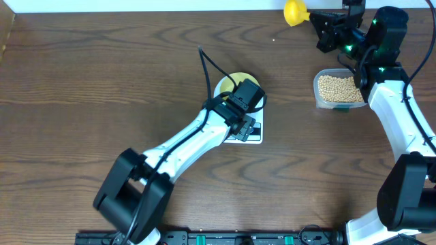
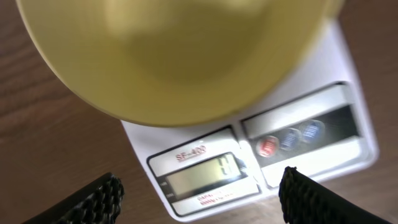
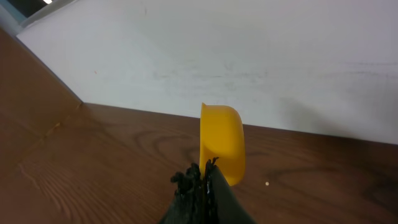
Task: Scoop item into bowl and weigh 50g on scale
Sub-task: 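Lift the left gripper back from the scale and hold it above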
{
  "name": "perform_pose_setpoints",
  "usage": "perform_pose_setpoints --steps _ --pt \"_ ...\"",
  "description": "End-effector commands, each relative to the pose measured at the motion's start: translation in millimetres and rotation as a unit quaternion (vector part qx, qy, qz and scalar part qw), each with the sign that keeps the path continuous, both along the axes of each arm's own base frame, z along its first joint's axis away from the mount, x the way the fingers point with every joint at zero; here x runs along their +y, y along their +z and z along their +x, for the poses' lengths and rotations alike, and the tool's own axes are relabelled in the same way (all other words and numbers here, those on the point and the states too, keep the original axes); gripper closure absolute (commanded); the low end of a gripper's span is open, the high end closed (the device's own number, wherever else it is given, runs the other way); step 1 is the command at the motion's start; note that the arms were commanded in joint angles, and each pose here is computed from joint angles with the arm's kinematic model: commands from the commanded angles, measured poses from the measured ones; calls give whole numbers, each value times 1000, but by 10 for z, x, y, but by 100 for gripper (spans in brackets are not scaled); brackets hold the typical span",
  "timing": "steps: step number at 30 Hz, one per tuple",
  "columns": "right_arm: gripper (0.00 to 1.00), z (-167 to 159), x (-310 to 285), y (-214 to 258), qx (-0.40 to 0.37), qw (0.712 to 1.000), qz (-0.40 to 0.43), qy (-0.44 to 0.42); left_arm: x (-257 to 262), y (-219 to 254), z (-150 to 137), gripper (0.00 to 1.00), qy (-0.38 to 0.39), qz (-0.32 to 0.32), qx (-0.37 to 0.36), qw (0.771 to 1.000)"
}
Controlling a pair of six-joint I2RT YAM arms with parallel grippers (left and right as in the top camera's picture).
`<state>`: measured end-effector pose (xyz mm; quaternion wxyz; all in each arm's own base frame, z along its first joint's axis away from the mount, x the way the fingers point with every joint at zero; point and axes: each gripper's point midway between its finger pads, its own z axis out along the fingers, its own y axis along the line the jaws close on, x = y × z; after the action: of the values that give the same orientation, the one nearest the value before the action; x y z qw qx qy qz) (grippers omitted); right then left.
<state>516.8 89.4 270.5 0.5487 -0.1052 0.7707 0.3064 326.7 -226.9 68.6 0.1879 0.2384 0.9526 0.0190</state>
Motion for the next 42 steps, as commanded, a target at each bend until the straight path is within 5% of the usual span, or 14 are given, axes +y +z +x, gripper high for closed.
perform_pose_setpoints --steps 1,7,19,42 --pt "99 22 27 63 -14 1000 -9 4 -131 500 -78 18 -56 -58 -32 996" --pt "99 22 27 60 -13 1000 -9 4 -110 1162 -200 18 -140 -82 -104 981" --pt "99 21 27 58 -13 1000 -9 4 368 1789 -482 18 -209 -142 -135 958" --pt "99 21 27 57 -9 1000 -4 3 539 1465 -123 18 -166 -175 -87 967"
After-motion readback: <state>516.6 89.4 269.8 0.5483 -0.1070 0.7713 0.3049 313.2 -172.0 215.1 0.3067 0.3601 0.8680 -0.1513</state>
